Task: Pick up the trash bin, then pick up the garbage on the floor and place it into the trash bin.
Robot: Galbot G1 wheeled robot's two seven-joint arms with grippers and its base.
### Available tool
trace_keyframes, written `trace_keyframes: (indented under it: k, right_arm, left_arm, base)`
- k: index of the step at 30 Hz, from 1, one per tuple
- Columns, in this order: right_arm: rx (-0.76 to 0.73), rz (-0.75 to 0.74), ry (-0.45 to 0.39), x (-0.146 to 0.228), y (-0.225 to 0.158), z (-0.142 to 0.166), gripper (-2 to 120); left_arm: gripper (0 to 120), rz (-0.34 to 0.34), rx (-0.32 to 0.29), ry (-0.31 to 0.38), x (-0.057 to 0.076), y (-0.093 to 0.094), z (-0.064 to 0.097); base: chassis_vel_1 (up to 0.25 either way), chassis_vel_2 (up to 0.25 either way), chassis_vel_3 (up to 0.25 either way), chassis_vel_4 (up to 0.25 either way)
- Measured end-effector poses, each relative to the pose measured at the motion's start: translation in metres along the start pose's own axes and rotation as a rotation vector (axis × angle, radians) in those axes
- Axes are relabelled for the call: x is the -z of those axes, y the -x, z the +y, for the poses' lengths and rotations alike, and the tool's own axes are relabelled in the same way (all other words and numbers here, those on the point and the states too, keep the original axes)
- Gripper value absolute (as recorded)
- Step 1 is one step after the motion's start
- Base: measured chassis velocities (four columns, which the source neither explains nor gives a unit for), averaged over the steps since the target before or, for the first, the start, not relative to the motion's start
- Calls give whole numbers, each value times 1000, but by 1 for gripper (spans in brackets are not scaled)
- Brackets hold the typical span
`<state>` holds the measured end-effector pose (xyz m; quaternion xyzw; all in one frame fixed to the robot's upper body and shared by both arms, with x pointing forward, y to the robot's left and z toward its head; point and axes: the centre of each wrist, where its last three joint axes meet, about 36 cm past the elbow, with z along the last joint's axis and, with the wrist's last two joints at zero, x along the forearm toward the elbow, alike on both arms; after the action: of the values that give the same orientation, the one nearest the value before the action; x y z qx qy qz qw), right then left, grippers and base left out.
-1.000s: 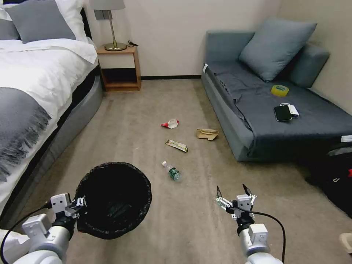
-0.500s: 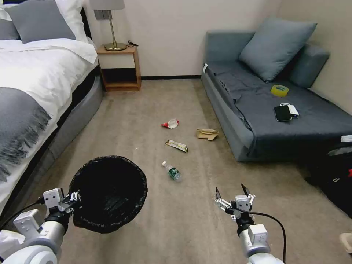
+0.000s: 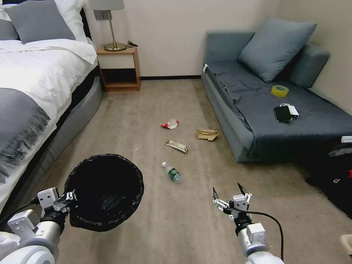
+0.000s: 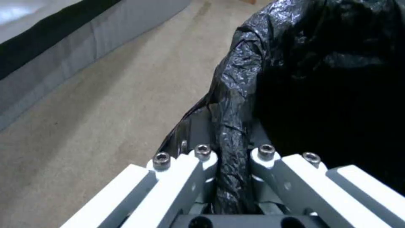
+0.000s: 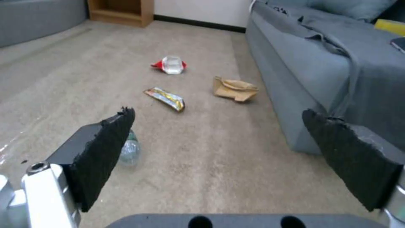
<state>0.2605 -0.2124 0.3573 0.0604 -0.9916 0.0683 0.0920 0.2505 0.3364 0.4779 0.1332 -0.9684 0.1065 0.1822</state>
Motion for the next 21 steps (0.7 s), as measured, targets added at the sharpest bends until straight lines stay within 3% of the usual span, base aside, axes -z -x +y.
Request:
trace_keyframes:
  k: [21]
  right_arm:
    - [15,4,-7,-5,3,6,100]
  left_arm:
    - [4,-14,31,-21,4,2,14]
  base:
    - [-118,115,114,-119]
